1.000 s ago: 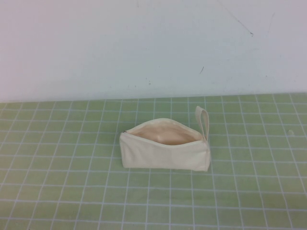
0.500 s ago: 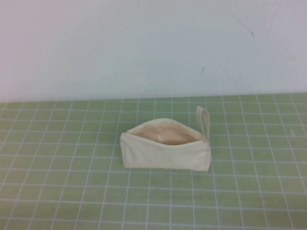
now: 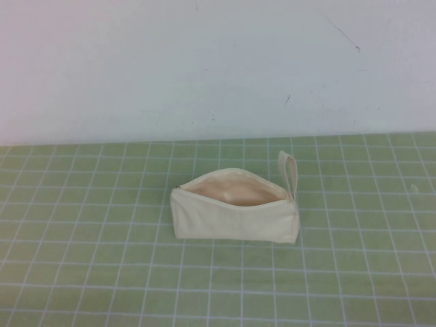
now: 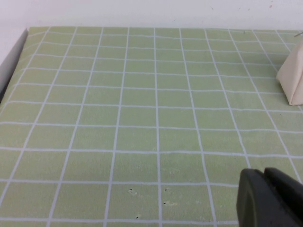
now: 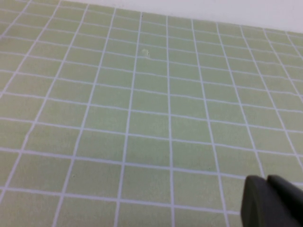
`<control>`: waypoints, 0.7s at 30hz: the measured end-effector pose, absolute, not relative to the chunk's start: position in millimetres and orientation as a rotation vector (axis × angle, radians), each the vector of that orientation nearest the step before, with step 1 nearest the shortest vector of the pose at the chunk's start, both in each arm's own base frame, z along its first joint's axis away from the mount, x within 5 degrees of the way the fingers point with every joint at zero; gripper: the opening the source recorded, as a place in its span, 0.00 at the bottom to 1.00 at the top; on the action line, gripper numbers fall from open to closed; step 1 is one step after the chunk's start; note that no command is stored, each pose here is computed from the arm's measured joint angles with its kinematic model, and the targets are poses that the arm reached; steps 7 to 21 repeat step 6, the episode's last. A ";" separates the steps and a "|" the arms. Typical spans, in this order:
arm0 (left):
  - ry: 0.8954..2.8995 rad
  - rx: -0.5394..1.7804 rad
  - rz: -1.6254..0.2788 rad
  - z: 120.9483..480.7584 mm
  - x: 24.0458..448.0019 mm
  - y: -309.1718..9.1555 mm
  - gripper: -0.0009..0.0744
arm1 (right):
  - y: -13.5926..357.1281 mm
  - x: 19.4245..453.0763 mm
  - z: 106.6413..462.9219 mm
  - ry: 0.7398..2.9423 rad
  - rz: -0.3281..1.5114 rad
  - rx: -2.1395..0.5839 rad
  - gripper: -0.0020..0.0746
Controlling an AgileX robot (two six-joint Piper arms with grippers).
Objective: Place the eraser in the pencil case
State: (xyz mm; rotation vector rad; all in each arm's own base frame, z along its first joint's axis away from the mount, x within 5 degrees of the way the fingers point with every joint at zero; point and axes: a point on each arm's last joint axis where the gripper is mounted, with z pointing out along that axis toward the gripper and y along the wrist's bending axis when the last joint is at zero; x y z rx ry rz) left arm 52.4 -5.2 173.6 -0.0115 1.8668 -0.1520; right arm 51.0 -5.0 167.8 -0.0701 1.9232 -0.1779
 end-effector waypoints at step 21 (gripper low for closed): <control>1.867 -0.011 -0.152 173.6 52.4 -5.2 0.01 | -4.6 50.9 167.5 1.927 -0.170 -0.076 0.03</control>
